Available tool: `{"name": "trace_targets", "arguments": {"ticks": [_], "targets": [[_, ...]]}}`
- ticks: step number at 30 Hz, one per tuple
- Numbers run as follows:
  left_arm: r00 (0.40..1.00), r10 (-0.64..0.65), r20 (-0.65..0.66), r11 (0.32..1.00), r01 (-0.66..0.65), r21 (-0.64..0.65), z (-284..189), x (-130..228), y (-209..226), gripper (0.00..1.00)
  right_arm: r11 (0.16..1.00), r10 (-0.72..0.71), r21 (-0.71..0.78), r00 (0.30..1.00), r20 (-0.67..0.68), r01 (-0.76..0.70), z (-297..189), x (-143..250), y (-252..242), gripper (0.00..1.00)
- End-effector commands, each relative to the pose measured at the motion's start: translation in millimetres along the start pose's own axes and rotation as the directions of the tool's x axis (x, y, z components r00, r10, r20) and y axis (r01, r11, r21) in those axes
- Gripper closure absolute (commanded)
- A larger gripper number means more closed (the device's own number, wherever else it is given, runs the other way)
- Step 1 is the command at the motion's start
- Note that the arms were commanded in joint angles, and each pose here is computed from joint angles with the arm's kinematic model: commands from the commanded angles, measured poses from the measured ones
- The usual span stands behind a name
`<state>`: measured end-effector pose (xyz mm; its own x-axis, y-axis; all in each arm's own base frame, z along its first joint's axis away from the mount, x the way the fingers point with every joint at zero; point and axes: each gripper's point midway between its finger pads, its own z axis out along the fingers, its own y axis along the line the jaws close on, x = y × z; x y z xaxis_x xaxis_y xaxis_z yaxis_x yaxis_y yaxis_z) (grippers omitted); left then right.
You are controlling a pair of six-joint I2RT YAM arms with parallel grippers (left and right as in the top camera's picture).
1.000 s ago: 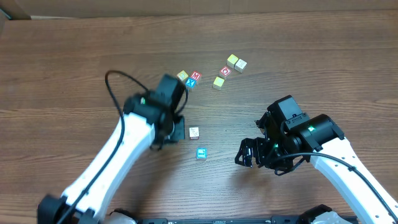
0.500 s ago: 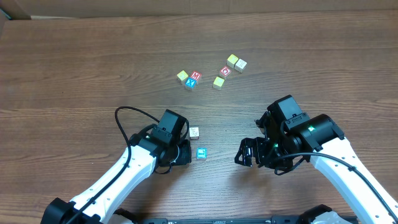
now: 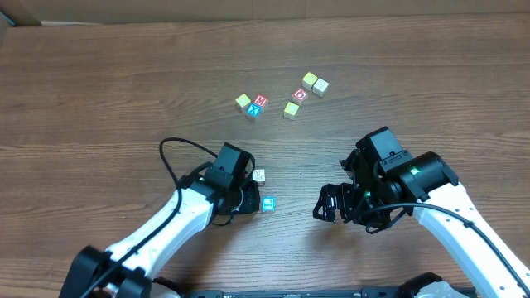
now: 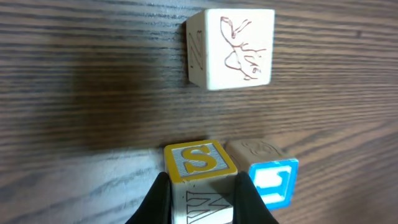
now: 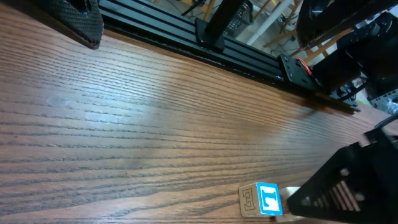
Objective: Flip 5 blocks
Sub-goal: 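Carry the yellow S block forward and set it beside the blue block, then return the left gripper to the cluster and grasp the green V block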
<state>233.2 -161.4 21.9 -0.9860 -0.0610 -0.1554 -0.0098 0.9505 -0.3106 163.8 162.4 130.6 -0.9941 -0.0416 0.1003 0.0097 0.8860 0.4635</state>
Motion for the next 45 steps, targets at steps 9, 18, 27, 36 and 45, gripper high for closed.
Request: {"name": "trace_targets", "arguments": {"ticks": [9, 18, 27, 36, 45], "targets": [[0.999, 0.030, -0.032, 0.999, -0.029, 0.040, 14.1, 3.1, -6.2, 0.91, 1.000, -0.025, -0.012, 0.999, 0.031, 0.026, -7.5, -4.8, 7.5, 0.00], [0.999, 0.029, -0.044, 0.999, -0.027, 0.037, 14.0, 5.8, -5.3, 0.56, 1.000, -0.025, -0.011, 0.999, 0.029, 0.025, -7.5, -4.4, 7.4, 0.00], [0.999, 0.035, -0.037, 0.999, -0.033, 0.041, 14.0, 4.2, -6.1, 0.51, 1.000, -0.023, -0.010, 0.999, 0.027, 0.024, -7.5, -3.9, 7.1, 0.00], [0.998, 0.062, 0.024, 0.997, -0.063, 0.050, 0.9, -13.6, -15.2, 0.56, 1.000, -0.023, -0.010, 0.999, 0.027, 0.024, -7.5, -3.9, 7.1, 0.00], [0.985, 0.131, 0.110, 0.991, -0.131, -0.009, -29.4, -27.0, -12.6, 0.55, 1.000, -0.026, -0.012, 0.999, 0.033, 0.026, -7.6, -5.2, 7.5, 0.00]]}}
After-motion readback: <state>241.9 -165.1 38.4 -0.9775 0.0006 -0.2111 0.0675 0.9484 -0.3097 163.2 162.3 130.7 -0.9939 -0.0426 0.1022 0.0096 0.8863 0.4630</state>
